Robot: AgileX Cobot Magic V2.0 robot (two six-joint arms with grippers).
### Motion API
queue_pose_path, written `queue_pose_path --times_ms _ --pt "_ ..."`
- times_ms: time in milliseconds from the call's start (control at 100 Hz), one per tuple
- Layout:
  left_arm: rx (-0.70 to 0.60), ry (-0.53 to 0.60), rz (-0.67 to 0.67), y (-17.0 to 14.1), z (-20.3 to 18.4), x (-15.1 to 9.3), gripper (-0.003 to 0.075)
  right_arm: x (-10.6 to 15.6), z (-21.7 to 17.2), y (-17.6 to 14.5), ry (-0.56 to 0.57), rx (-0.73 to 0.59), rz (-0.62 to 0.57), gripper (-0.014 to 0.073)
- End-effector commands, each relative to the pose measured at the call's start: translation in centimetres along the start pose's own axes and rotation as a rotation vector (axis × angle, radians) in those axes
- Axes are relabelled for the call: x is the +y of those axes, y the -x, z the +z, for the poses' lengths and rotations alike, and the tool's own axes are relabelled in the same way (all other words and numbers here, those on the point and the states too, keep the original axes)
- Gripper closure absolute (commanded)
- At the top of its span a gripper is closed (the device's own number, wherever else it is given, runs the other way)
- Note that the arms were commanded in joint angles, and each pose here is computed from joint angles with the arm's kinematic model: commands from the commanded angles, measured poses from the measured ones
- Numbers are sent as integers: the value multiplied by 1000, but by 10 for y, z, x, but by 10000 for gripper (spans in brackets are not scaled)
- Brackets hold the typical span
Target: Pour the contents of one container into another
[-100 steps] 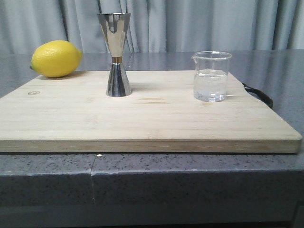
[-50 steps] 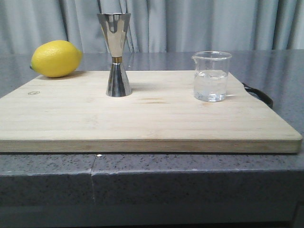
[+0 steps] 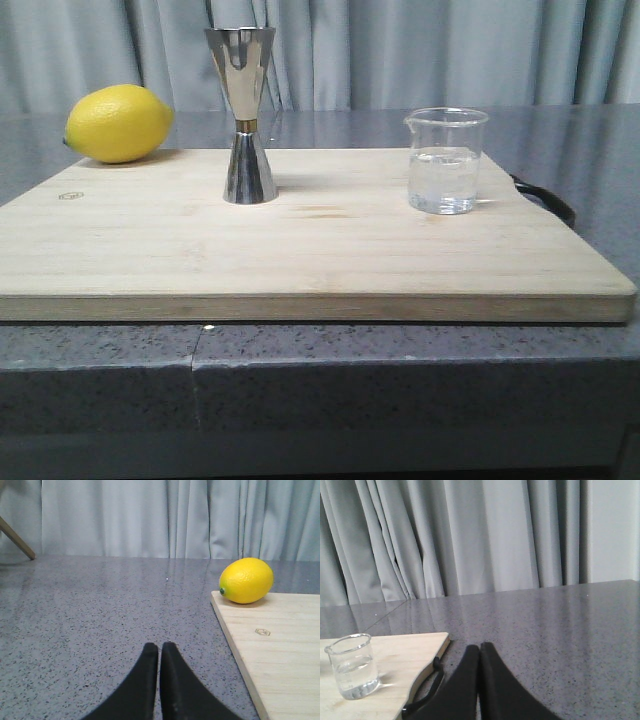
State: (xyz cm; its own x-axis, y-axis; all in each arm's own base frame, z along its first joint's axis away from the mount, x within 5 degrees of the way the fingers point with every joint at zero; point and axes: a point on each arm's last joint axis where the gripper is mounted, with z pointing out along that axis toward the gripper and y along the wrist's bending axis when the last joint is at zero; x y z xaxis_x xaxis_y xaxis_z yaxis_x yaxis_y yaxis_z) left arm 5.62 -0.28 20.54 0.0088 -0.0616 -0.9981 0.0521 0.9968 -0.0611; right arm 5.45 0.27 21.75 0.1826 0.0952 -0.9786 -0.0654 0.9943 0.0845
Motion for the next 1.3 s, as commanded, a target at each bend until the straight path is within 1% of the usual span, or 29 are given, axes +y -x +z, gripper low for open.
queue_pose_path --times_ms 0,140,210,230,260,310,380,430,460,560,630,660,750,800,840,910,970,1030,1080,1150,1210,1260,1290 --pt "-78 -13 -5 -3 -1 0 740 0 -2 2 3 -89 -18 652" --pt "-83 -13 -24 -2 -1 0 740 0 -2 3 3 -93 -18 652" --pt "-118 -17 -117 1 -1 0 740 0 -2 4 4 -105 0 652" --pt "-134 -17 -166 2 -1 0 740 0 -2 4 4 -105 31 652" --pt "-158 -17 -244 5 -2 1 740 0 -2 5 3 -108 114 652" --pt "-191 -13 -388 9 -2 3 740 -1 -2 8 3 -106 217 652" --pt "-193 -21 -489 15 -4 3 740 0 -1 14 0 -57 320 652" --pt "-166 -43 -499 22 -4 0 740 2 -1 21 -11 15 360 652" --pt "-124 -62 -497 24 -5 -3 740 2 -1 24 -23 82 360 652" --pt "-2 -117 -462 37 -5 -11 740 6 0 48 -42 210 336 652" --pt "39 -141 -430 49 -2 -14 739 8 6 66 -39 279 247 652" --pt "56 -149 -421 54 1 -15 739 9 11 75 -35 309 191 652" --pt "87 -176 -364 69 10 -19 738 10 26 89 -20 427 54 652" --pt "119 -194 -323 76 18 -22 736 11 38 96 -11 499 13 651" --pt "134 -212 -288 81 23 -25 725 12 45 97 -4 541 3 650" --pt "176 -247 -235 86 34 -30 673 14 60 96 16 592 1 621" --pt "217 -282 -195 87 45 -37 587 16 72 92 44 621 7 566" --pt "243 -309 -170 84 54 -43 483 19 81 88 71 631 33 476" --pt "265 -337 -164 81 61 -49 369 20 89 83 90 650 42 391" --pt "291 -369 -151 75 71 -58 258 21 97 77 95 678 64 263" --pt "301 -390 -141 70 81 -68 217 20 103 72 89 695 70 176" --pt "298 -410 -129 65 88 -76 218 20 108 68 83 699 67 145" --pt "292 -428 -120 63 91 -83 220 20 110 66 82 696 61 144"
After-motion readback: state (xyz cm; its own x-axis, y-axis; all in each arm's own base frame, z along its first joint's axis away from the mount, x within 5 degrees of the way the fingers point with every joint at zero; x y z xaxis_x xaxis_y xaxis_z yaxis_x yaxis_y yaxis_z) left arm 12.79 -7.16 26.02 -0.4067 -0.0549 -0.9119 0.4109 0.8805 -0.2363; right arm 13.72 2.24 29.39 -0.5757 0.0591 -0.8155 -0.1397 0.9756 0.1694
